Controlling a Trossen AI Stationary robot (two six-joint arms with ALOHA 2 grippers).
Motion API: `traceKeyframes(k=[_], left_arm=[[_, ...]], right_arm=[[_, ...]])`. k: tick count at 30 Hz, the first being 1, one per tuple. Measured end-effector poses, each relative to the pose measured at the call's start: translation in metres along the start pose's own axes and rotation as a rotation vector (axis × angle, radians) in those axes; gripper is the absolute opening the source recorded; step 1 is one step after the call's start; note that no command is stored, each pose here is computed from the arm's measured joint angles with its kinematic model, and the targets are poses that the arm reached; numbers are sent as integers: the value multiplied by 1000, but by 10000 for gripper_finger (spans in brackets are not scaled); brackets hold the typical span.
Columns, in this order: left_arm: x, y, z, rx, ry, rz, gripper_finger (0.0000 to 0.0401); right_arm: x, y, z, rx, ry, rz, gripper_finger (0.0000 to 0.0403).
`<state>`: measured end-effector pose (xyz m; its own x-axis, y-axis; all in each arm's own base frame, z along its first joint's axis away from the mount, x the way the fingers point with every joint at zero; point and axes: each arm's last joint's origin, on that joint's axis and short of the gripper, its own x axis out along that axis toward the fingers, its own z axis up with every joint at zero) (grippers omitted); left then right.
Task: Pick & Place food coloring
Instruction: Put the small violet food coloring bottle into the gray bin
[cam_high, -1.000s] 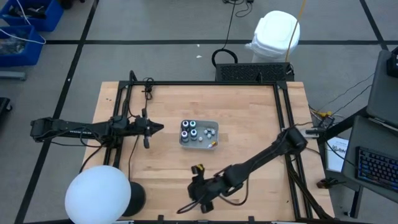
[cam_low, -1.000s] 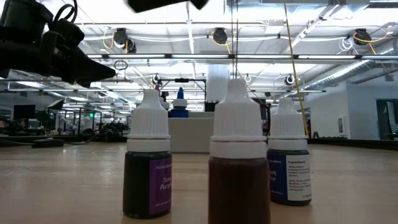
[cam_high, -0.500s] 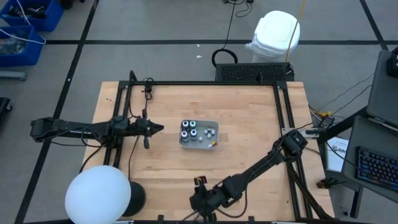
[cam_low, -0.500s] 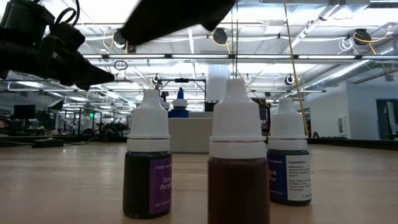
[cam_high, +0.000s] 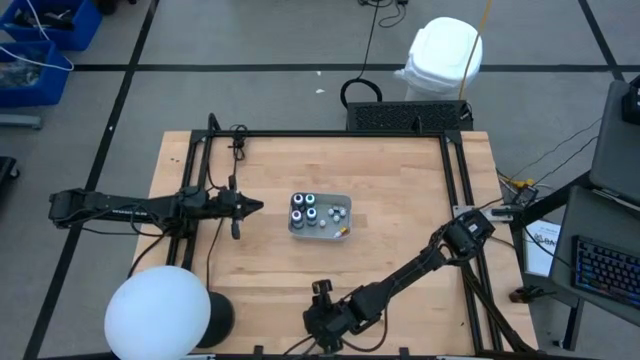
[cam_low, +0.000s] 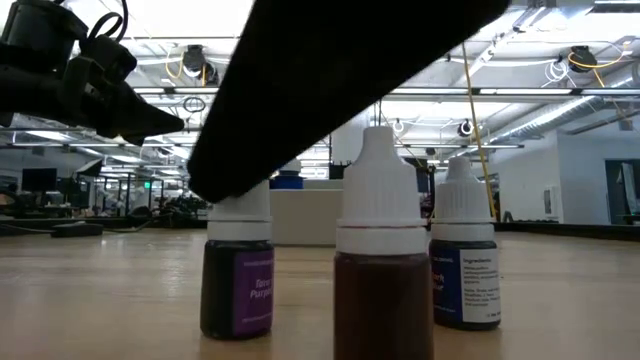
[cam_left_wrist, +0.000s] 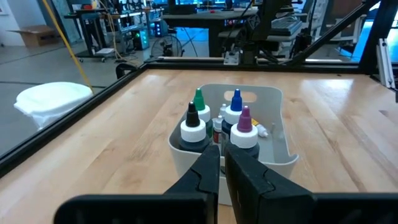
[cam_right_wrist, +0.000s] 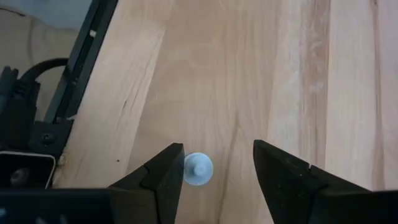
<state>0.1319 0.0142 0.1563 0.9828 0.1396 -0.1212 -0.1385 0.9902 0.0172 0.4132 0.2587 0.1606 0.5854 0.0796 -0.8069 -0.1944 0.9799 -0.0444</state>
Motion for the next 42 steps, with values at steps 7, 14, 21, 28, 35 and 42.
traceKeyframes(k=[7,14,21,28,35,42], left_arm=[[0,0,-1,-3,6,0,31],[0,0,-1,-3,6,0,31],[0,0,-1,-3,6,0,31],[0,0,-1,-12,6,0,31],[0,0,-1,-15,6,0,31],[0,0,-1,-17,6,0,31]], right_arm=[[0,2,1,1,-4,57,180],[0,1,2,-5,-4,52,180],[6,-2,-7,-6,15,45,151],[7,-5,-5,8,15,91,118],[7,-5,-2,-11,-8,97,88],[7,-4,-2,-11,-3,123,50]])
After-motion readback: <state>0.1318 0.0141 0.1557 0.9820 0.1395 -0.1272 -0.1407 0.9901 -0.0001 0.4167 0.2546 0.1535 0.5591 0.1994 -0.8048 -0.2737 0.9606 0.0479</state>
